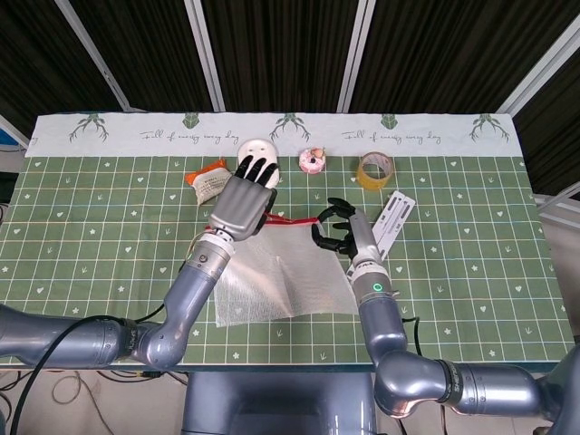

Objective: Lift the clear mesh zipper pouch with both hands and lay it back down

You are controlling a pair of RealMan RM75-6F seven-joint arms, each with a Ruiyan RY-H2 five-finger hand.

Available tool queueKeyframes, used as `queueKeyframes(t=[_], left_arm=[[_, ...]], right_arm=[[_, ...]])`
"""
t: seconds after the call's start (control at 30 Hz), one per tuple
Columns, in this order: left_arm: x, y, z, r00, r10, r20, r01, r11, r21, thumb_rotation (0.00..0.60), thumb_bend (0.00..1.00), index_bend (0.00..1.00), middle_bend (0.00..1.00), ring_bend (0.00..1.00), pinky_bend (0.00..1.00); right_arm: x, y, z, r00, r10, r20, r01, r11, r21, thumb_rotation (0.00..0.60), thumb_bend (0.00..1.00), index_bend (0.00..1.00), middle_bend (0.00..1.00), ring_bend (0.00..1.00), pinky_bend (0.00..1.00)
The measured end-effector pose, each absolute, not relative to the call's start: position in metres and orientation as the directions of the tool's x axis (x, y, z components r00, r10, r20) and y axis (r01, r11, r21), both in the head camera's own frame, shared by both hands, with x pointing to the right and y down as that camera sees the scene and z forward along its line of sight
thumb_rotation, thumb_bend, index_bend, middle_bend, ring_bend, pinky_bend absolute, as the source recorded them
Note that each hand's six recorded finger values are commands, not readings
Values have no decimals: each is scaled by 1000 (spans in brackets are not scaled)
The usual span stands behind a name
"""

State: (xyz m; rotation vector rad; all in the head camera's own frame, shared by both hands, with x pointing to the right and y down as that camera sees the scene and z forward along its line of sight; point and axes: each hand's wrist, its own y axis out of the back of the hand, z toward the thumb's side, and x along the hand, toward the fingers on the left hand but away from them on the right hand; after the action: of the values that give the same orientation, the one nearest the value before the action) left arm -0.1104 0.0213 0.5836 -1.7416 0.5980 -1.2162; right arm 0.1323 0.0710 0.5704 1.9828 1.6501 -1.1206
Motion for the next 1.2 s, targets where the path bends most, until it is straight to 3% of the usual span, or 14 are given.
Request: queueKeyframes(t=[0.47,1.2], left_arm=[[-171,15,582,319,-811,490,131,-475,-870,600,469,601,92,0,0],[-281,16,546,236,-844,481,178,-449,-876,600,469,594,91,0,0]], right_arm=[[164,52,568,-69,704,-707,916,-235,-324,600,586,655,174,5,240],[202,48,575,-143,703,-697,901,-199,-386,600,585,655,174,12,240]])
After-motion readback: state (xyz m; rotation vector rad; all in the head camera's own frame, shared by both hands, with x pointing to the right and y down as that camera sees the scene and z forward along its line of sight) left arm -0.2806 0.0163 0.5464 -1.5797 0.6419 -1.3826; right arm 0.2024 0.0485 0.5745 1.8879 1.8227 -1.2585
